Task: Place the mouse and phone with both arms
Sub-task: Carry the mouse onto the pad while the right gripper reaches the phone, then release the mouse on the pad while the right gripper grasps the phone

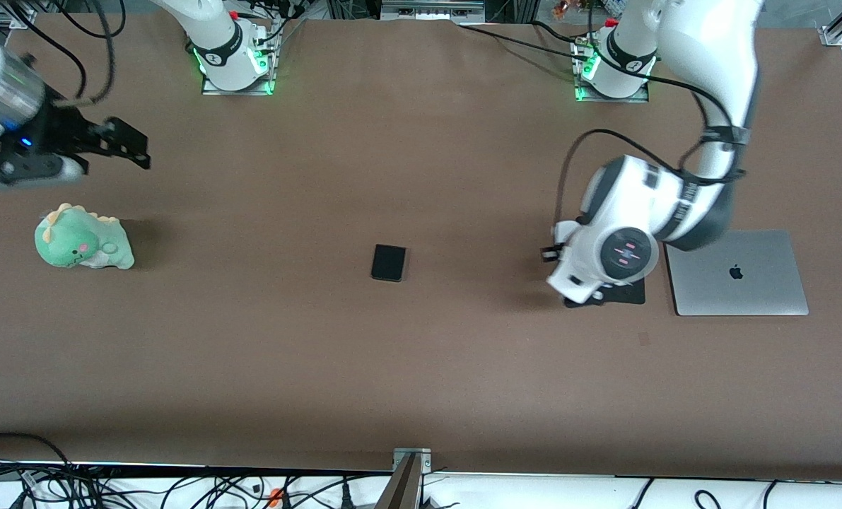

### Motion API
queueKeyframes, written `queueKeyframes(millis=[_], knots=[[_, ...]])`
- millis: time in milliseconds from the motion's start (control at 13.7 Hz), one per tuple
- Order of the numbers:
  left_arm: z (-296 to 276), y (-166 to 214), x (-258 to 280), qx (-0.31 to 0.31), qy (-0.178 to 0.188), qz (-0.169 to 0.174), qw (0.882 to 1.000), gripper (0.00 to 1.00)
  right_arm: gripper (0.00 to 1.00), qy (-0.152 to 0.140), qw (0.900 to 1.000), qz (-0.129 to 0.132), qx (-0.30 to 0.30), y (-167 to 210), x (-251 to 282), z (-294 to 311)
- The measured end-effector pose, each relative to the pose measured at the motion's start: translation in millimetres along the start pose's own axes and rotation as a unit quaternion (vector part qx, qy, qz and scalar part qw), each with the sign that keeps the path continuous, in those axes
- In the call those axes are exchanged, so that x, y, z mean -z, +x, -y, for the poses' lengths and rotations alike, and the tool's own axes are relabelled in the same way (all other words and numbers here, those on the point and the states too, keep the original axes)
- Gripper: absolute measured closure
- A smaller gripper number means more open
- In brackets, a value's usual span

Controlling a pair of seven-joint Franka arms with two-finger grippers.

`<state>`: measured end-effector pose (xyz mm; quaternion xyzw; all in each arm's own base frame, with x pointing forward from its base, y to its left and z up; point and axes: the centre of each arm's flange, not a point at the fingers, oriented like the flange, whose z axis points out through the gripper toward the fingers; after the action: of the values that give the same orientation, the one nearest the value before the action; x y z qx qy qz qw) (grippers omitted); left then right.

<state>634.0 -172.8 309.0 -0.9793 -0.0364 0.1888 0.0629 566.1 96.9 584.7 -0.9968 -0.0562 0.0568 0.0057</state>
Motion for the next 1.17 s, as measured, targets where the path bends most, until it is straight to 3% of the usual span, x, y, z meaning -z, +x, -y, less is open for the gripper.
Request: queueKeyframes(millis=[146, 293, 585, 805, 878, 1171], knots=[[54, 17, -21, -0.059, -0.006, 0.016, 0.998, 0.37, 0.00, -0.006, 1.000, 0.012, 0.020, 15, -25, 30], [82, 26, -49, -0.091, -0.018, 0.014, 0.996, 0.37, 0.00, -0.014, 1.000, 0.004, 0.006, 34, -57, 75], [84, 24, -120, -0.110, -0.030, -0.028, 0.993, 0.37, 0.00, -0.031, 0.998, -0.006, -0.062, 72, -162, 172], [80, 13, -147, -0.114, -0.033, -0.047, 0.992, 0.37, 0.00, -0.012, 0.992, -0.027, -0.125, 91, -235, 222], [81, 11, -148, -0.114, -0.033, -0.048, 0.992, 0.33, 0.00, -0.004, 0.989, -0.039, -0.145, 95, -254, 235], [90, 6, -126, -0.109, -0.035, -0.055, 0.992, 0.00, 0.00, 0.023, 0.975, -0.075, -0.209, 97, -318, 290]])
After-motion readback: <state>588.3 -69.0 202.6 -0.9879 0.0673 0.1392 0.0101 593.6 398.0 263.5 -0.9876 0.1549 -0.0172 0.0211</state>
